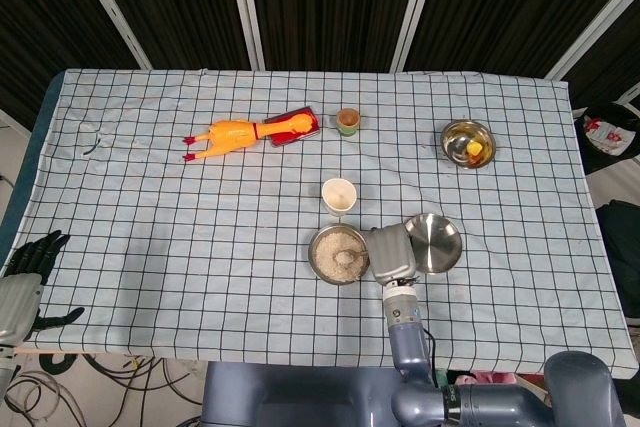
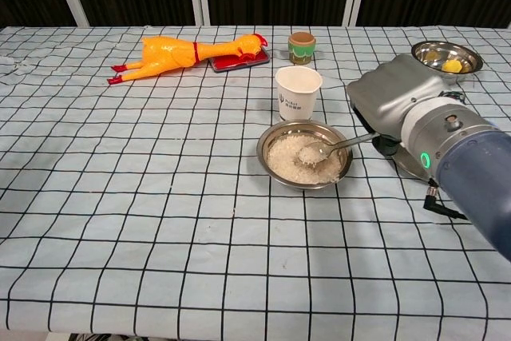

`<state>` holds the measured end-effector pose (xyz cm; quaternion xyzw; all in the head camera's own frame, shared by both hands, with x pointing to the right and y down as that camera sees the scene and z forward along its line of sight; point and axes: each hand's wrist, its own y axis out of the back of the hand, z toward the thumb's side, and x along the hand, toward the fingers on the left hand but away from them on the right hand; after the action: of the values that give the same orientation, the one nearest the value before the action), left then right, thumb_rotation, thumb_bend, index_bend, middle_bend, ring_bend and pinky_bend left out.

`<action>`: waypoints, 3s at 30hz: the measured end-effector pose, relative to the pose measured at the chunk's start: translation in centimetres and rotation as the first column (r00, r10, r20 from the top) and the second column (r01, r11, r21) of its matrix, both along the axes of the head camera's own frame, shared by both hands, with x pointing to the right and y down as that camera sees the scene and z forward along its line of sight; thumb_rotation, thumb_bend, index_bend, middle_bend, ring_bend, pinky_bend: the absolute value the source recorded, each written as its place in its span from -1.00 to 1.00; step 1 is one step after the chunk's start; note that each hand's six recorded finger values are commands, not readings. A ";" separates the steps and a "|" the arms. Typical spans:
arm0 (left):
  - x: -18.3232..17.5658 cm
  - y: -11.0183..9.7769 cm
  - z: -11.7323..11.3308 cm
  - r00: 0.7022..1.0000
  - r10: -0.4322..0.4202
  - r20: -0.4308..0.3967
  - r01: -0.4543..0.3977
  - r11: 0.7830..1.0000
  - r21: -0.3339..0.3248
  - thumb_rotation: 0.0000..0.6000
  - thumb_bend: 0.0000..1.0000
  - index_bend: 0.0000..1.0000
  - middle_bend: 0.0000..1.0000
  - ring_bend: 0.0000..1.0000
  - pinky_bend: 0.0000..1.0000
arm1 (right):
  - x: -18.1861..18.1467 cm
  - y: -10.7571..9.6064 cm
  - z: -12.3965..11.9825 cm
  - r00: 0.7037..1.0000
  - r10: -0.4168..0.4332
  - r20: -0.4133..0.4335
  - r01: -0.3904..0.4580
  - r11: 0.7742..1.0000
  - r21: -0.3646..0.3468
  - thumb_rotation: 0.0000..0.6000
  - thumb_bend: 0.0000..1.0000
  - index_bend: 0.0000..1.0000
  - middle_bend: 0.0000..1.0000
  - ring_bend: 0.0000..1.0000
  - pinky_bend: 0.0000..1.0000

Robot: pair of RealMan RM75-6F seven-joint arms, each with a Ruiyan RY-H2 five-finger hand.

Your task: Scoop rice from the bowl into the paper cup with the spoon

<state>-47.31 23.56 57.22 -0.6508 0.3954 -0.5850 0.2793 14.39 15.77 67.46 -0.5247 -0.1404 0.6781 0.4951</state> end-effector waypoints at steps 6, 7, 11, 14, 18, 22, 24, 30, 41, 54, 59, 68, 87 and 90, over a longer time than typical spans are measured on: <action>0.0 0.0 0.0 1.000 -0.003 -0.002 0.003 1.000 -0.001 1.00 -0.94 -1.00 -1.00 -1.00 -1.00 | 0.0 -0.2 -0.4 0.999 0.033 -0.004 -0.033 0.999 -0.017 1.00 0.26 0.39 1.00 1.00 1.00; 0.0 0.0 0.0 1.000 -0.004 -0.003 0.004 1.000 -0.001 1.00 -0.94 -1.00 -1.00 -1.00 -1.00 | -0.1 -0.2 -0.4 0.999 0.038 -0.007 -0.038 0.999 -0.021 1.00 0.26 0.39 1.00 1.00 1.00; 0.0 0.0 0.0 1.000 -0.006 -0.005 0.006 1.000 -0.002 1.00 -0.94 -1.00 -1.00 -1.00 -1.00 | -0.3 -0.2 -0.7 0.999 0.051 -0.016 -0.052 0.998 -0.032 1.00 0.26 0.40 1.00 1.00 1.00; -0.1 -0.1 0.0 1.000 -0.009 -0.007 0.009 1.000 -0.003 1.00 -0.94 -1.00 -1.00 -1.00 -1.00 | -0.3 -0.2 -0.7 0.997 0.073 -0.019 -0.074 0.996 -0.046 1.00 0.26 0.40 1.00 1.00 1.00; -0.1 -0.1 0.0 1.000 -0.011 -0.009 0.011 1.000 -0.004 1.00 -0.94 -1.00 -1.00 -1.00 -1.00 | -0.6 -0.4 -0.9 0.996 0.086 -0.027 -0.087 0.995 -0.055 1.00 0.26 0.40 1.00 1.00 1.00; -0.1 -0.1 0.0 1.000 -0.013 -0.010 0.013 1.000 -0.006 1.00 -0.94 -1.00 -1.00 -1.00 -1.00 | -0.7 -0.5 -1.0 0.995 0.091 -0.032 -0.093 0.994 -0.061 1.00 0.26 0.40 1.00 1.00 1.00; -0.1 -0.1 0.0 1.000 -0.013 -0.010 0.013 1.000 -0.006 1.00 -0.94 -1.00 -1.00 -1.00 -1.00 | -0.7 -0.5 -0.9 0.995 0.094 -0.035 -0.096 0.993 -0.064 1.00 0.26 0.40 1.00 1.00 1.00; -0.1 -0.1 0.0 1.000 -0.016 -0.012 0.016 1.000 -0.007 1.00 -0.94 -1.00 -1.00 -1.00 -1.00 | -0.9 -0.7 -1.3 0.993 0.116 -0.029 -0.117 0.991 -0.067 1.00 0.26 0.40 1.00 1.00 1.00; -0.2 -0.1 0.0 0.999 -0.028 -0.018 0.028 1.000 -0.009 1.00 -0.94 -1.00 -1.00 -1.00 -1.00 | -1.4 -2.2 -2.7 0.985 0.170 -0.026 -0.172 0.983 -0.057 1.00 0.27 0.41 1.00 1.00 1.00; -0.5 -0.2 0.2 0.999 -0.052 -0.015 0.052 0.998 -0.020 1.00 -0.94 -1.00 -1.00 -1.00 -1.00 | -1.9 -4.9 -3.4 0.972 0.231 -0.052 -0.233 0.971 -0.051 1.00 0.27 0.41 1.00 1.00 1.00; -0.6 -0.2 0.2 0.998 -0.062 -0.012 0.061 0.998 -0.026 1.00 -0.94 -1.00 -1.00 -1.00 -1.00 | -2.2 -6.5 -3.4 0.964 0.258 -0.064 -0.262 0.964 -0.051 1.00 0.27 0.41 1.00 1.00 1.00; -0.5 -0.2 0.4 0.998 -0.069 -0.008 0.069 0.997 -0.041 1.00 -0.94 -1.00 -1.00 -1.00 -1.00 | -3.2 -8.9 -3.0 0.960 0.271 -0.066 -0.274 0.961 -0.040 1.00 0.27 0.41 1.00 1.00 1.00; -0.3 -0.1 0.6 0.997 -0.073 -0.009 0.073 0.996 -0.059 1.00 -0.94 -1.00 -1.00 -1.00 -1.00 | -2.4 -12.6 -1.0 0.958 0.271 -0.094 -0.272 0.962 0.009 1.00 0.28 0.41 1.00 1.00 1.00; -0.3 -0.1 0.6 0.997 -0.075 -0.010 0.074 0.996 -0.058 1.00 -0.94 -1.00 -1.00 -1.00 -1.00 | -2.1 -12.6 -0.6 0.962 0.254 -0.101 -0.254 0.967 0.016 1.00 0.28 0.41 1.00 1.00 1.00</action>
<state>-47.63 23.44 57.85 -0.6470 0.4039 -0.6021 0.2360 12.26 3.21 66.89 -0.4663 -0.1818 0.7618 0.4113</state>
